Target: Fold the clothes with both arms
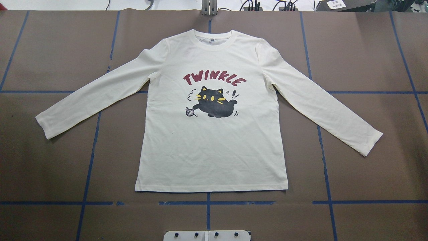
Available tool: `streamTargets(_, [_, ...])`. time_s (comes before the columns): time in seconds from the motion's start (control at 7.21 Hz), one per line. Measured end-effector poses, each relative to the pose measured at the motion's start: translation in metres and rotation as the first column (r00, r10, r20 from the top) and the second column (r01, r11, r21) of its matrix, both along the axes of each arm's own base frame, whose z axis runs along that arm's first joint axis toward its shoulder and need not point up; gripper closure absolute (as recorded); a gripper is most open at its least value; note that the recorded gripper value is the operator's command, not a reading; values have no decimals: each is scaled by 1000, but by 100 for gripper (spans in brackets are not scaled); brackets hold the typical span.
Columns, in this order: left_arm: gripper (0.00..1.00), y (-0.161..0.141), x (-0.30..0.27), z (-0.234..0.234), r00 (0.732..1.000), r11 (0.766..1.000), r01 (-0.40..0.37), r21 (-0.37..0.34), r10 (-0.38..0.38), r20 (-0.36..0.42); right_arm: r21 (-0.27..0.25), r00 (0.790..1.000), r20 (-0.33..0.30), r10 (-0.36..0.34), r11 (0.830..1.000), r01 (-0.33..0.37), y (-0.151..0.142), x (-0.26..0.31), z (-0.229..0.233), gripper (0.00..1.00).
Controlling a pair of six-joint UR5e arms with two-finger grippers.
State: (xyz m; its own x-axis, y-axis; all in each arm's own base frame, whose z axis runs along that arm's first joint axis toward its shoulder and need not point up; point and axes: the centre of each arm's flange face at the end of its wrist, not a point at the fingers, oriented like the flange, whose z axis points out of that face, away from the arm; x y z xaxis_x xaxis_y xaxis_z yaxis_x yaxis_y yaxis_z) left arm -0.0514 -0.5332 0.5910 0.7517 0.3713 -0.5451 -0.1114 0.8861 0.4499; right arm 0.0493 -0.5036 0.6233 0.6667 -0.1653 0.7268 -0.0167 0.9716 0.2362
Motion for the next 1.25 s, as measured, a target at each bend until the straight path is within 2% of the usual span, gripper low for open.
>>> streamTargets(0.14, [0,1,0,0,1000,1000,0,0,0,-1,26,1000,17,6,1000,-7,-2,-9,-7,0])
streamTargets(0.42, [0,2,0,1,1000,1000,1,-3,-1,-1,22,996,66,53,998,-55,-2,-67,-23,0])
streamTargets(0.55, [0,3,0,2,1000,1000,1,-3,-1,-1,11,992,96,87,996,-89,9,-103,-26,4])
streamTargets(0.69, [0,3,0,2,1000,1000,1,-3,-1,-1,-7,984,117,131,991,-131,21,-139,-27,18])
streamTargets(0.83, [0,3,0,2,1000,1000,1,-3,-1,-1,-37,976,129,176,984,-173,35,-173,-25,26])
streamTargets(0.97, [0,3,0,3,1000,1000,1,-3,-1,-1,-75,970,134,204,978,-195,49,-195,-22,29])
streamTargets(1.25, [0,3,1,3,1000,1000,1,-2,-1,-1,-122,970,122,209,973,-194,74,-211,-12,33])
